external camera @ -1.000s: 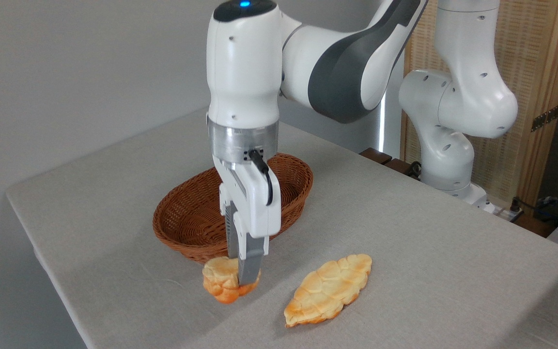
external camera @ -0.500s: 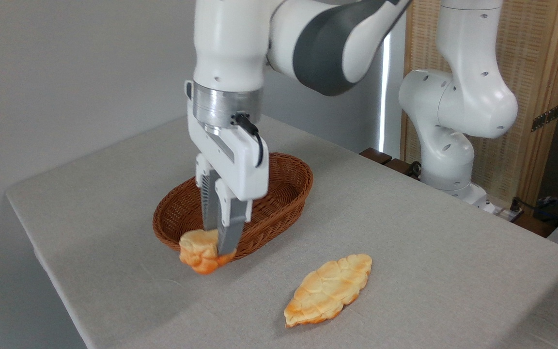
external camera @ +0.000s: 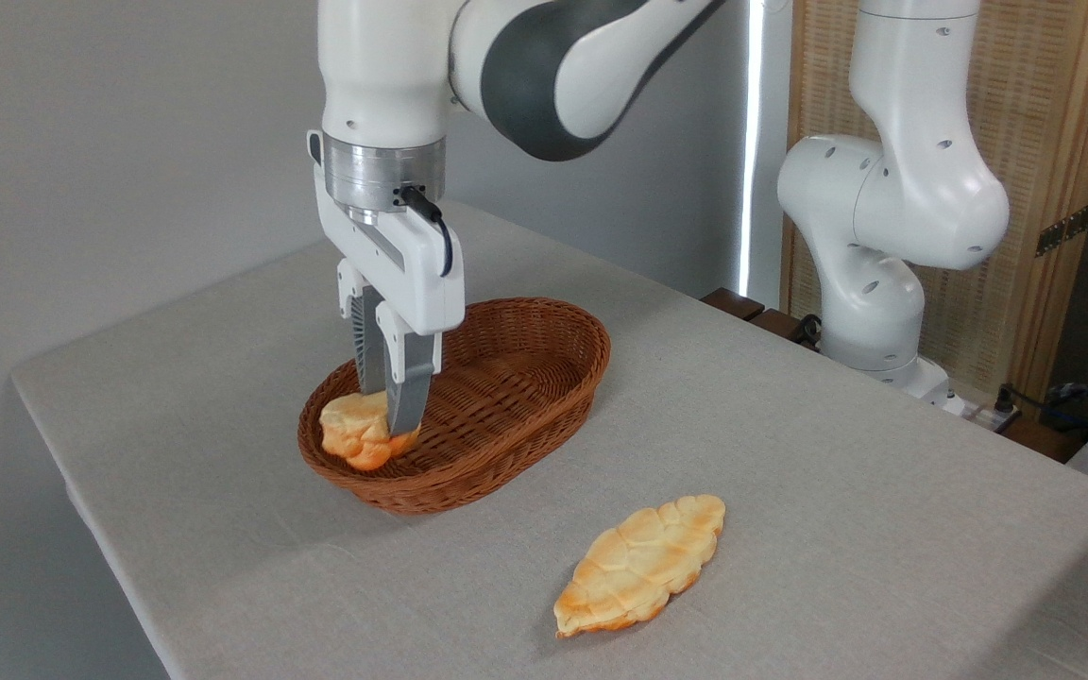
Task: Put bread into the basket
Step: 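Lift the held bun and carry it into the wicker basket, then lower the bun onto the basket bottom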
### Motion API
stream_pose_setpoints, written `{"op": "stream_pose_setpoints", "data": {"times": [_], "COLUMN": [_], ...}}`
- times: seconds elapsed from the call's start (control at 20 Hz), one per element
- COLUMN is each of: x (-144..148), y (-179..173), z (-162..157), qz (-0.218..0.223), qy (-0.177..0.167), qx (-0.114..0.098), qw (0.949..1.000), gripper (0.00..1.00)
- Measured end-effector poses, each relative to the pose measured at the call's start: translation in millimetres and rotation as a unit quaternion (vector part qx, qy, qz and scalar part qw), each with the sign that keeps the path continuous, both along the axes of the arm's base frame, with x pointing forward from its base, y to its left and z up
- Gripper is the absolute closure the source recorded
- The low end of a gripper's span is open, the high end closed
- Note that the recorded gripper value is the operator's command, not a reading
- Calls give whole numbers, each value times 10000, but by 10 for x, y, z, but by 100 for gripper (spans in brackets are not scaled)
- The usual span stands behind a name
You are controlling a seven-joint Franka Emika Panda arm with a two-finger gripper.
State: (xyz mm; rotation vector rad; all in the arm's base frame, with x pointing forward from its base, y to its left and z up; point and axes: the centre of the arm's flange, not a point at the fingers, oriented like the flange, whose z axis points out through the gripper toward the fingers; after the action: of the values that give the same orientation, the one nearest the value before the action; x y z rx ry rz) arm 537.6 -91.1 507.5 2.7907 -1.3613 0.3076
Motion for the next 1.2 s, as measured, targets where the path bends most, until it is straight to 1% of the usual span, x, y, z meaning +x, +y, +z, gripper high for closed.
{"op": "stream_pose_setpoints", "data": {"times": [0.05, 0.1, 0.15, 0.25, 0.3, 0.35, 0.6, 1.2], "x": [-37, -64, -86, -119, -129, -138, -175, -178], "y": [-95, -179, -258, -397, -450, -507, -699, -710], "z": [-24, -38, -46, -64, -76, -92, -153, -155], "qz": [-80, -107, -90, -57, -42, -38, 156, 159], "qy": [109, 175, 214, 264, 285, 311, 414, 418], "qx": [19, 27, 26, 22, 1, -30, -83, -84], "qw": [9999, 9998, 9997, 9996, 9996, 9995, 9990, 9990], "gripper": [40, 40, 35, 15, 2, 0, 0, 0]}}
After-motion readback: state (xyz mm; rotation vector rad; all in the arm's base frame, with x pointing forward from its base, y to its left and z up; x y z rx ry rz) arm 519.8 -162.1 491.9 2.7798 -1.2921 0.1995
